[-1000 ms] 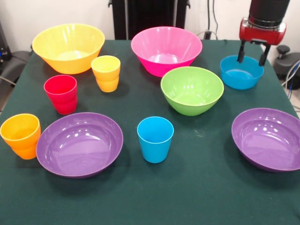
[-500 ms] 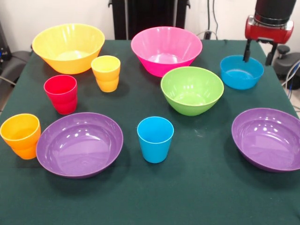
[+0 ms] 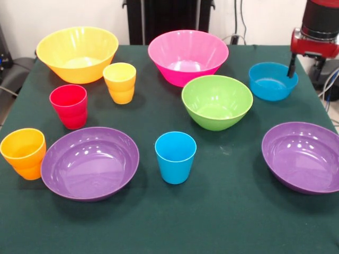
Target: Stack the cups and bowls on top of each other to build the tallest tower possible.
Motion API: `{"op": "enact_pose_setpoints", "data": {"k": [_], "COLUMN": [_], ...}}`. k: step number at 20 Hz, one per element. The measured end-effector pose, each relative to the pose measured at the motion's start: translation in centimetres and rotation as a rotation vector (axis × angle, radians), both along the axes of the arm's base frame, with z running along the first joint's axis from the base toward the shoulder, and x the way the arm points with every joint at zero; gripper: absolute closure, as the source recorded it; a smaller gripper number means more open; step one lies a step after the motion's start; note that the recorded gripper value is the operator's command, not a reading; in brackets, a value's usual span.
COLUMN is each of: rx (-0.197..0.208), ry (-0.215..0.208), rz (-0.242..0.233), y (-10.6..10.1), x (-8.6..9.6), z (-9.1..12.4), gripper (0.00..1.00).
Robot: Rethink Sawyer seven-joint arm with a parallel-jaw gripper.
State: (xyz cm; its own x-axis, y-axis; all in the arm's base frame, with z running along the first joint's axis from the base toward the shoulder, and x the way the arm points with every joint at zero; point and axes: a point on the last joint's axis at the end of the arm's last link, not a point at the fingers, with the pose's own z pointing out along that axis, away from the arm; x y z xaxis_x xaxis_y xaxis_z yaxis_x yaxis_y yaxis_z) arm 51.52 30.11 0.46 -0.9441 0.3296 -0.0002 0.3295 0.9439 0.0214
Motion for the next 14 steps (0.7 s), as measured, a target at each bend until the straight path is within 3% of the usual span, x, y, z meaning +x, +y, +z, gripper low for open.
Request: {"op": "enact_pose_setpoints", "data": {"k": [5,14], "rx": [-0.007,-0.026], "ry": [-0.003,-0.004], "rz": [0.015,0.017], "y": [1.0,0.4], "x": [-1.2,-2.4], "z": [-2.1,-4.6], "gripper": [0.0,0.0]}}
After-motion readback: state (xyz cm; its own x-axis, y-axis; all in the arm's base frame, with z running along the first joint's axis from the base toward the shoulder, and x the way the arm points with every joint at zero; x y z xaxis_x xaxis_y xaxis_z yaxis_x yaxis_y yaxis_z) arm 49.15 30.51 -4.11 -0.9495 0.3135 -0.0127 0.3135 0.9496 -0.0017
